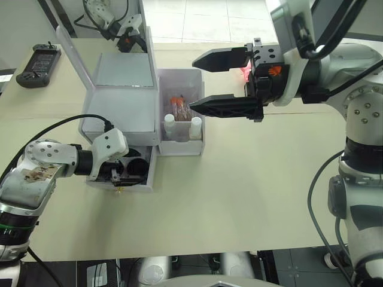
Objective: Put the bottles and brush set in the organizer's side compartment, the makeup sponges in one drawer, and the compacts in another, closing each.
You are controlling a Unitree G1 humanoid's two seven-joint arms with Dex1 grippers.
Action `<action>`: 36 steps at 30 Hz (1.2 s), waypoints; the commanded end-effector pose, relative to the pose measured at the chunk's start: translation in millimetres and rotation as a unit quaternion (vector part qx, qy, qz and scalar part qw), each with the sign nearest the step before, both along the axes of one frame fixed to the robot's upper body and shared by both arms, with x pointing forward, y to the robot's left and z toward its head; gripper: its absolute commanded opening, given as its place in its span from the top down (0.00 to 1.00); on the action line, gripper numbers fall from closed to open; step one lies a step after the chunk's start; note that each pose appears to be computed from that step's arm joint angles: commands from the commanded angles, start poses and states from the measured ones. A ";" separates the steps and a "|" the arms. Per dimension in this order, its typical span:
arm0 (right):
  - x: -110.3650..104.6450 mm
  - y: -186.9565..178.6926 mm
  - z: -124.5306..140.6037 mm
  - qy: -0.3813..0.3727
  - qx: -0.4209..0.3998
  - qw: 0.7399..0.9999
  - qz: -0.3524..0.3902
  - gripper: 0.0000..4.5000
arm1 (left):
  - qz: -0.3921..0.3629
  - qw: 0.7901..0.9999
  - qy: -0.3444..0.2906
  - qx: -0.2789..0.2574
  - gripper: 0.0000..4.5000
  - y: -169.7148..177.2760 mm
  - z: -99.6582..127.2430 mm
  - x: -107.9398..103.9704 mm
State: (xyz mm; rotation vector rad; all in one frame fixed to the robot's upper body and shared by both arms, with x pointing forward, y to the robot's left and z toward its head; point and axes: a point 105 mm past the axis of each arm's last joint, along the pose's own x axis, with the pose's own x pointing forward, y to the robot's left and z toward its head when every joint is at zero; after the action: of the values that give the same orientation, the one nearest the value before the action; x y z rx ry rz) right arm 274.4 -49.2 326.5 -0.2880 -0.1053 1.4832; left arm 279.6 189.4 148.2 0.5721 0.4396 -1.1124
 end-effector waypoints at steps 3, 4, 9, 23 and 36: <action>-6.1 -4.1 13.9 -0.032 0.014 0.999 0.002 0.00 | 0.020 1.000 0.014 -0.008 0.00 8.2 25.9 -10.6; -6.2 -4.3 14.7 -0.032 0.014 0.999 0.002 0.00 | 0.025 1.000 0.014 -0.008 0.00 9.9 28.6 -12.2; -6.6 -7.7 12.9 -0.032 0.008 0.999 0.002 0.00 | 0.057 0.998 0.000 -0.024 0.00 21.0 48.4 -22.2; -1.7 -38.1 7.2 -0.075 -0.053 0.995 0.030 0.00 | 0.153 0.977 -0.014 -0.150 0.12 57.9 37.5 -106.9; 8.4 -31.3 8.5 -0.088 -0.063 0.993 0.044 0.00 | 0.328 0.920 -0.022 -0.214 1.00 84.2 -46.7 -115.5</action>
State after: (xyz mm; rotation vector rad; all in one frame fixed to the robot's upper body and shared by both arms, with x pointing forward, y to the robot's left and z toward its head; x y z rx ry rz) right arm 286.9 -80.9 322.6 -0.4817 -0.1121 1.5568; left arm 159.9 275.0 102.2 0.0087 0.3315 -0.5377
